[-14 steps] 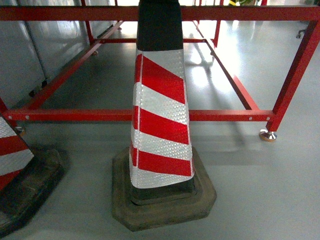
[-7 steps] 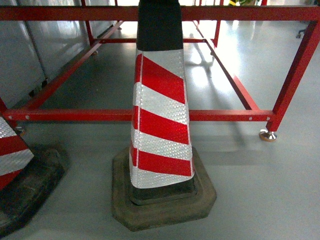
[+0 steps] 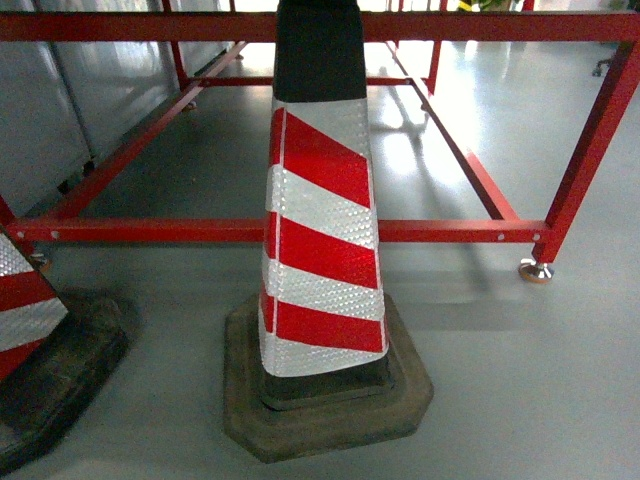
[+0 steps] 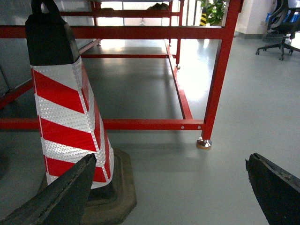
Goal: Pick blue part to blue bin on bottom shelf
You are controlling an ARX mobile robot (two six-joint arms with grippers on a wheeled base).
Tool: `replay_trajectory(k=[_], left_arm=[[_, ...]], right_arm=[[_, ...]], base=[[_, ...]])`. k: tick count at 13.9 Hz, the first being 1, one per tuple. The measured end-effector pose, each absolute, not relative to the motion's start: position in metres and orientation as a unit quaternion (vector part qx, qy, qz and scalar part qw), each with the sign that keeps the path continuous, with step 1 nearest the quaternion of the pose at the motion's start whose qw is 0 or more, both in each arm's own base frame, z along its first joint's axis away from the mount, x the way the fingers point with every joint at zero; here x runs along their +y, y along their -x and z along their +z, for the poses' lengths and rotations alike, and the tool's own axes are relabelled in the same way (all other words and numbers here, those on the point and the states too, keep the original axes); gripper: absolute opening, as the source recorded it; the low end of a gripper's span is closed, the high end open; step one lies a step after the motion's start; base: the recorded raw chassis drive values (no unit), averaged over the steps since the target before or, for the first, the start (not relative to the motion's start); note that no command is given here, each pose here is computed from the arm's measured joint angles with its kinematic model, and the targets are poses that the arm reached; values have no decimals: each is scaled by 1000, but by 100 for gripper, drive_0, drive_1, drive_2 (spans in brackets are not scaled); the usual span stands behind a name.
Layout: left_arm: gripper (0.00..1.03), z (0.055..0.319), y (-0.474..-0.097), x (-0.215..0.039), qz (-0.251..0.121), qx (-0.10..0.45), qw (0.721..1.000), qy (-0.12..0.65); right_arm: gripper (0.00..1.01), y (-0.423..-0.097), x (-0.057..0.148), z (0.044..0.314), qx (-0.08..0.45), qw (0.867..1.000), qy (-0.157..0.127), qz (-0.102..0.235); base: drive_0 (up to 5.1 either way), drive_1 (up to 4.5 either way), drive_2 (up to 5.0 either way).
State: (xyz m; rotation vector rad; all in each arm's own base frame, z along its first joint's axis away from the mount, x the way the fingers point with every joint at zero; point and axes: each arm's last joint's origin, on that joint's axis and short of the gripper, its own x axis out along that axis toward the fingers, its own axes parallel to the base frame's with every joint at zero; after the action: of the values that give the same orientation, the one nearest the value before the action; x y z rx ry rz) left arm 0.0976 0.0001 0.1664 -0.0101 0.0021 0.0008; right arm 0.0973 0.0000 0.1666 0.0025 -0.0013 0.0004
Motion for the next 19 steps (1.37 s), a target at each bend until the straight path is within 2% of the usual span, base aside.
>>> replay_trajectory(k=[19], left_arm=[[98,166,-98,0,0,2,1000,5]], right_arm=[[98,-97,0,167,-1,1000,-2,0]], base=[[0,0,0]])
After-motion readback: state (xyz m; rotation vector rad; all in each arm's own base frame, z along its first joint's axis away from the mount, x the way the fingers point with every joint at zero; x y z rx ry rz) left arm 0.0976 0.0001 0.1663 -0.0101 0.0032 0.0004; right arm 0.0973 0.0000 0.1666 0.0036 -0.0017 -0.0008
